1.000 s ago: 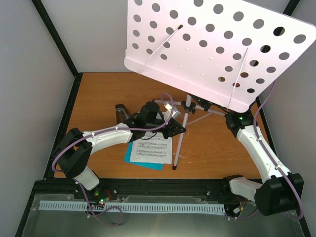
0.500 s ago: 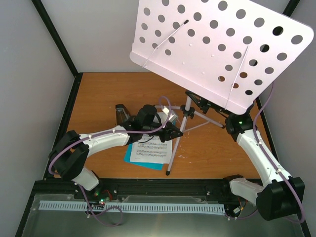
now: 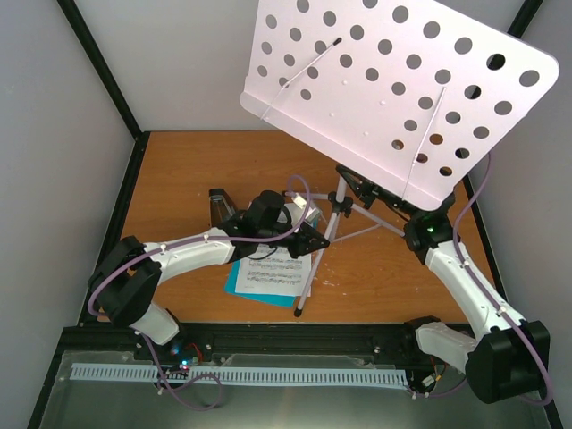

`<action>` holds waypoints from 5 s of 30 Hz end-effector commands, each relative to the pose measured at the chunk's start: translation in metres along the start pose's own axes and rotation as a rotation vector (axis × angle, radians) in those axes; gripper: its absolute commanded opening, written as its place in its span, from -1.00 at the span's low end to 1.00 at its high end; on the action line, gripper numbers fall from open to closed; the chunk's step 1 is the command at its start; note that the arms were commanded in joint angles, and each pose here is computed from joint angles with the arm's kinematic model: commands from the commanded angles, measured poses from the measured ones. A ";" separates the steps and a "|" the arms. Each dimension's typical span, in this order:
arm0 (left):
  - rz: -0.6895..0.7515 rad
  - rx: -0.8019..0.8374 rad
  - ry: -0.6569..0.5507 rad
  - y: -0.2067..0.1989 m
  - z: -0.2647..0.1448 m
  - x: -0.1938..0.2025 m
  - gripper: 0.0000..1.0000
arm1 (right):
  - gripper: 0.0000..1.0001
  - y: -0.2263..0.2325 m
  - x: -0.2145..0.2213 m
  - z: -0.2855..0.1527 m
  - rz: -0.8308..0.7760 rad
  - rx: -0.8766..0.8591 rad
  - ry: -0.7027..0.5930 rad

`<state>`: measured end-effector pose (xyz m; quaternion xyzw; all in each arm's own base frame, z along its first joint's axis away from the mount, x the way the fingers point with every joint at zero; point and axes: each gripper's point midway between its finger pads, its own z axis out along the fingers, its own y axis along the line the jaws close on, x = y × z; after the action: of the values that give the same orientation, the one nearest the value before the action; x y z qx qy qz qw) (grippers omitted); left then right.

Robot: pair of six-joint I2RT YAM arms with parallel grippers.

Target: Pack up the instrument practice props

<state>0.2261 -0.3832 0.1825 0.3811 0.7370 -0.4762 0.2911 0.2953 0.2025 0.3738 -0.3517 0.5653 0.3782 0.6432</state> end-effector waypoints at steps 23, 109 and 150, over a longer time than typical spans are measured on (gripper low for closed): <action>0.113 0.016 -0.286 -0.027 -0.026 -0.090 -0.99 | 0.48 -0.013 0.065 -0.045 0.283 0.305 0.050; 0.512 -0.012 -0.516 -0.061 -0.058 -0.182 -0.99 | -0.68 0.024 -0.015 -0.002 0.096 -0.125 -0.006; 0.540 0.067 -0.405 -0.050 -0.032 -0.095 -0.99 | 0.78 0.008 0.089 -0.010 0.310 0.082 0.035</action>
<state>0.2490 -0.3923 0.2401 0.4470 0.6075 -0.4545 0.4738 0.2872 0.2058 0.2821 -0.2494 0.6389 0.4456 0.5753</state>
